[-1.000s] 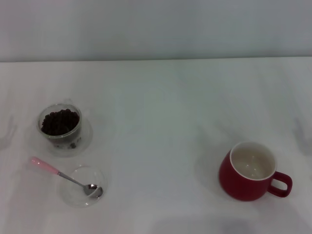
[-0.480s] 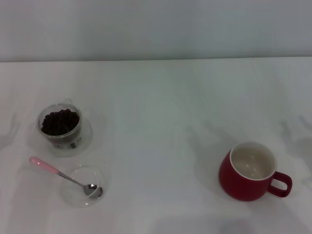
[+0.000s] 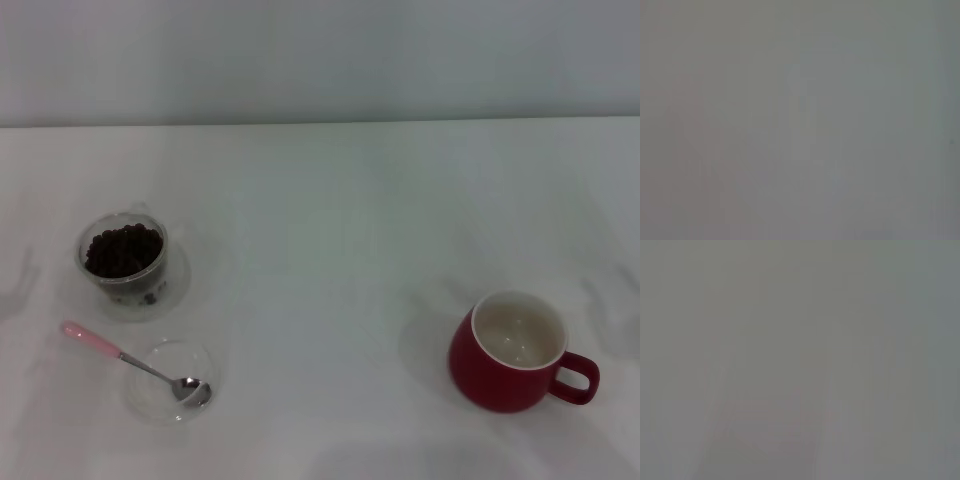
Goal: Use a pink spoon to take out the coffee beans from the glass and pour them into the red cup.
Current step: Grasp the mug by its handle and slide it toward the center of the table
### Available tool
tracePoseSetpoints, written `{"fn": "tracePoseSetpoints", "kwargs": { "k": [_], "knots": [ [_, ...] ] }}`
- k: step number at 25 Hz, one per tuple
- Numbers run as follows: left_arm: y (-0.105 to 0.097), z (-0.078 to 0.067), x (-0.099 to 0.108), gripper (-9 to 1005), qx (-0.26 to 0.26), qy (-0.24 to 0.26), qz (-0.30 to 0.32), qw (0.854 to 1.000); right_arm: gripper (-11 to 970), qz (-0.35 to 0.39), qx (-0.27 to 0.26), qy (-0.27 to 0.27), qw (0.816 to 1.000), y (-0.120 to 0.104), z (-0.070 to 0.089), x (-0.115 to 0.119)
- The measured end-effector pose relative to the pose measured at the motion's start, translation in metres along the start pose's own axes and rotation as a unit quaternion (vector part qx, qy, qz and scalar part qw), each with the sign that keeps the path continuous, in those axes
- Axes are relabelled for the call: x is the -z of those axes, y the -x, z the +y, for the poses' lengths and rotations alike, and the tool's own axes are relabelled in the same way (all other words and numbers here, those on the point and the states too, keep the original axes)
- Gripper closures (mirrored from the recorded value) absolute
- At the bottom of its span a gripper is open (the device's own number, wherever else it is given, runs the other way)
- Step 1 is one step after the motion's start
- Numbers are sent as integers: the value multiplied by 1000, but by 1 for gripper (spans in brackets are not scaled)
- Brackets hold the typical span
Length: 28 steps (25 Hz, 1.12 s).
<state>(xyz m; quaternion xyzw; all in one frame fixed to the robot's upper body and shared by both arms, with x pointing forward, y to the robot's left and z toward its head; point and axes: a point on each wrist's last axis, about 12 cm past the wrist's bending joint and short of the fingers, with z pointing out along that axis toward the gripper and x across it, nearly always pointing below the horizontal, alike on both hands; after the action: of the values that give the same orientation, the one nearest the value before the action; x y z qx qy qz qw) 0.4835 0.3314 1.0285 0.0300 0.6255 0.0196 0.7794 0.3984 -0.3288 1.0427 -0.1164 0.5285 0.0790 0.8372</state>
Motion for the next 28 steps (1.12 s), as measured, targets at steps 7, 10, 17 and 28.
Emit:
{"fn": "tracePoseSetpoints", "kwargs": {
  "k": [7, 10, 17, 28],
  "knots": [
    [-1, 0, 3, 108, 3, -1, 4, 1000, 438, 73, -1, 43, 996, -7, 5, 26],
    [-2, -1, 4, 109, 3, -3, 5, 1000, 436, 109, -6, 45, 993, -12, 9, 35],
    [-5, -2, 11, 109, 9, -1, 18, 1000, 434, 169, -31, 70, 983, -22, 23, 50],
    [-7, -2, 13, 109, 8, 0, 25, 1000, 433, 211, -48, 87, 972, -22, 31, 72]
  ]
}}
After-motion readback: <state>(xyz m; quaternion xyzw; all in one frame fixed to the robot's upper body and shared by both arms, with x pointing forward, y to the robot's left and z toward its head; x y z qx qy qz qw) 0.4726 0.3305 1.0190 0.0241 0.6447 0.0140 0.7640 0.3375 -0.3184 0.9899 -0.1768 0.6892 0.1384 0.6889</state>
